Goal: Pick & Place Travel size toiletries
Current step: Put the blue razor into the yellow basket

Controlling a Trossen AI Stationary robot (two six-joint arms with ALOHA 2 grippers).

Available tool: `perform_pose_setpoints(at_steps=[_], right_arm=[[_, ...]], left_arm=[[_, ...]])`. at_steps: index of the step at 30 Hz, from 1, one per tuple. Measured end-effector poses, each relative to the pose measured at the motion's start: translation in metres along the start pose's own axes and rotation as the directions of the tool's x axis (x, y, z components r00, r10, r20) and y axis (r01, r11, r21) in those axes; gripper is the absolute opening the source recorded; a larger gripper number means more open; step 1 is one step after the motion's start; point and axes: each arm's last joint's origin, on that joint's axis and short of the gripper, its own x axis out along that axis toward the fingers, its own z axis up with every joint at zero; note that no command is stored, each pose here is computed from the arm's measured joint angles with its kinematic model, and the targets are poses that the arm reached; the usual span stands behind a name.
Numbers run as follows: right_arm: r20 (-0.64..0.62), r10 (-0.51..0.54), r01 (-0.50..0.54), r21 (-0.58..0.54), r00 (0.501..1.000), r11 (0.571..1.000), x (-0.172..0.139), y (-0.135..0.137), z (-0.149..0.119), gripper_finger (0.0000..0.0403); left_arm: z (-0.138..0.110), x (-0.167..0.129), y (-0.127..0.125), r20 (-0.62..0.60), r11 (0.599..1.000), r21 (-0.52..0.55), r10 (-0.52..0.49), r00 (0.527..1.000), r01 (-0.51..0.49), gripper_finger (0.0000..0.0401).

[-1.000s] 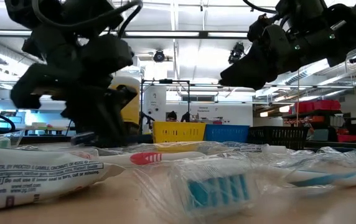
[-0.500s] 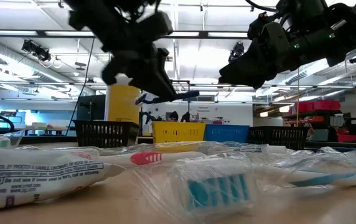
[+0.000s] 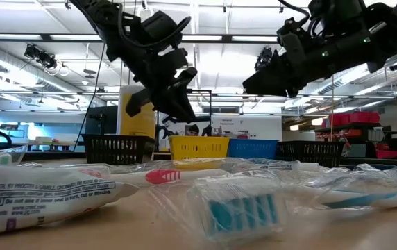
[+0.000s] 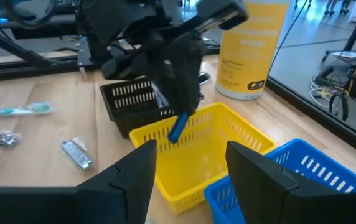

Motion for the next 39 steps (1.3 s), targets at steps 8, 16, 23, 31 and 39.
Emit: perform_pose_setpoints(at_steps=[8, 16, 23, 31, 39], right_arm=[[0.020, 0.002, -0.002, 0.007, 1.000, 1.000, 0.000, 0.000, 0.002, 0.0204], [0.021, 0.002, -0.002, 0.008, 1.000, 1.000, 0.000, 0.000, 0.002, 0.0204], [0.034, 0.006, -0.008, 0.039, 0.999, 0.999, 0.000, 0.000, 0.003, 0.0204], [0.086, 0.012, -0.015, 0.036, 0.996, 0.999, 0.000, 0.000, 0.009, 0.0204], [0.089, 0.005, -0.008, 0.030, 0.996, 1.000, 0.000, -0.001, 0.009, 0.0204]], left_arm=[[-0.013, -0.002, 0.007, 0.033, 1.000, -0.009, -0.019, 0.999, 0.019, 0.0056], [-0.012, -0.001, 0.006, 0.098, 0.998, -0.032, -0.054, 0.994, 0.058, 0.0065], [-0.016, 0.035, 0.000, 0.013, 0.999, 0.031, -0.006, 1.000, 0.006, 0.0066], [0.003, 0.029, 0.013, -0.025, 0.994, 0.080, -0.075, 0.997, 0.077, 0.0066], [0.002, 0.032, 0.009, -0.029, 0.981, 0.125, -0.143, 0.989, 0.146, 0.0068]])
